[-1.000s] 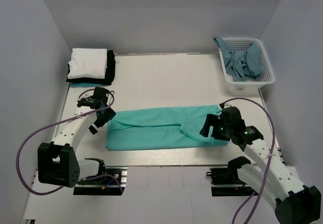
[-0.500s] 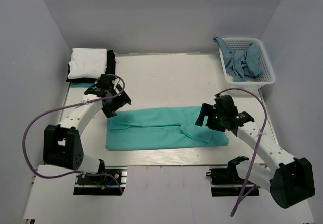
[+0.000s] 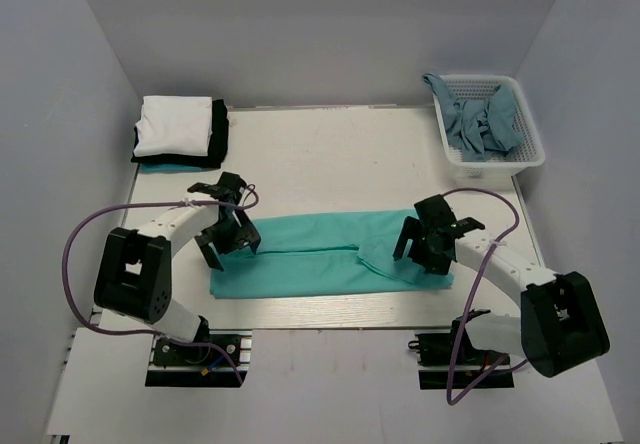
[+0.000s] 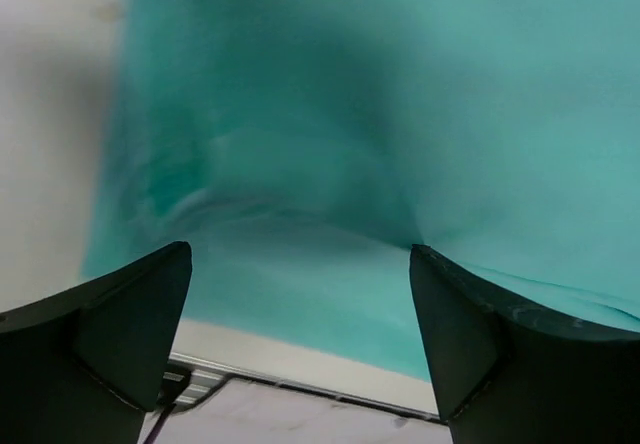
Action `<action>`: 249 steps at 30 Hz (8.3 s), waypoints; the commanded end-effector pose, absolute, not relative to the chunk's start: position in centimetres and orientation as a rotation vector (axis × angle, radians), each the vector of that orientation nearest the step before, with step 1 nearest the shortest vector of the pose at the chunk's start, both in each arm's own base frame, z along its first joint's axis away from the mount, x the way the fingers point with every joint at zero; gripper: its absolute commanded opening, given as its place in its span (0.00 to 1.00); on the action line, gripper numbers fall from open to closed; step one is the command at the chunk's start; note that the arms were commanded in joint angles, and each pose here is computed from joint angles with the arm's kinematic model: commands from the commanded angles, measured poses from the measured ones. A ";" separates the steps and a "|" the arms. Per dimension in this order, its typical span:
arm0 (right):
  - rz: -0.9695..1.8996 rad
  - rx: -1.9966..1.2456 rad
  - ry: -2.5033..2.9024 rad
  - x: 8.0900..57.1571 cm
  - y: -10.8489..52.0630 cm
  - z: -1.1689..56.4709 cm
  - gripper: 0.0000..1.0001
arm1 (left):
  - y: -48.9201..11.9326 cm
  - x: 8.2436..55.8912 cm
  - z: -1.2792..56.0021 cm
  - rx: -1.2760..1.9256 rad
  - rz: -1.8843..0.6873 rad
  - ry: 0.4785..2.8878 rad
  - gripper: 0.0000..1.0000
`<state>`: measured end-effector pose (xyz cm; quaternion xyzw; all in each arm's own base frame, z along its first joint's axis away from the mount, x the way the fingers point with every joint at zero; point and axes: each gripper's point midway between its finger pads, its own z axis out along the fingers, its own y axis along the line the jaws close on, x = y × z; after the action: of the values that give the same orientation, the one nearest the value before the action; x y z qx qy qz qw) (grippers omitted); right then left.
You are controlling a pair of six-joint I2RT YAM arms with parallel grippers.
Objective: Fold and stack the t-shirts
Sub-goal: Fold the other side of the tshirt into a rectangle, then rotate the tshirt 90 degrees, then grab the bottom of the folded rectangular tshirt with both arms, then fold the folded rectangular tshirt in 1/3 of the way
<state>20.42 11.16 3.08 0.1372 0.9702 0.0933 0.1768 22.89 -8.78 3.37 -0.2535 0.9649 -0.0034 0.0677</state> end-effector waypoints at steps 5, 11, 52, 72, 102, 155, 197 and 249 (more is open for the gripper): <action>0.068 0.503 2.804 19.3 8.7 1.4 0.90 | -3.8 20.7 8.6 -0.976 0.336 2.764 1.00; 0.095 0.452 2.797 19.6 9.0 1.5 0.90 | -5.8 24.4 11.0 -1.064 0.113 2.633 1.00; 0.101 0.375 2.785 19.7 8.8 2.4 0.90 | -4.0 28.8 7.0 -1.536 0.262 2.399 0.00; 0.106 0.365 2.881 17.7 9.0 -0.1 0.90 | -3.3 21.9 7.6 -1.222 0.314 2.634 0.00; 0.139 0.388 2.921 20.9 11.1 1.3 0.90 | -10.8 21.6 2.1 -0.871 0.175 2.891 1.00; 0.195 -0.286 2.711 35.1 30.7 2.1 0.90 | -15.0 11.8 7.7 -0.638 -0.152 2.970 1.00; 0.675 -0.031 2.792 18.9 19.8 5.5 0.88 | -23.0 14.9 1.4 -0.377 -0.465 2.955 0.37; 0.504 0.131 2.572 33.0 22.3 15.8 0.00 | -24.1 33.2 15.9 -0.518 -0.328 2.577 0.00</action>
<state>29.94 22.80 13.53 0.0433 0.9549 0.2014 0.2139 29.62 -24.61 13.44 -0.1873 0.9571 -0.1130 0.1900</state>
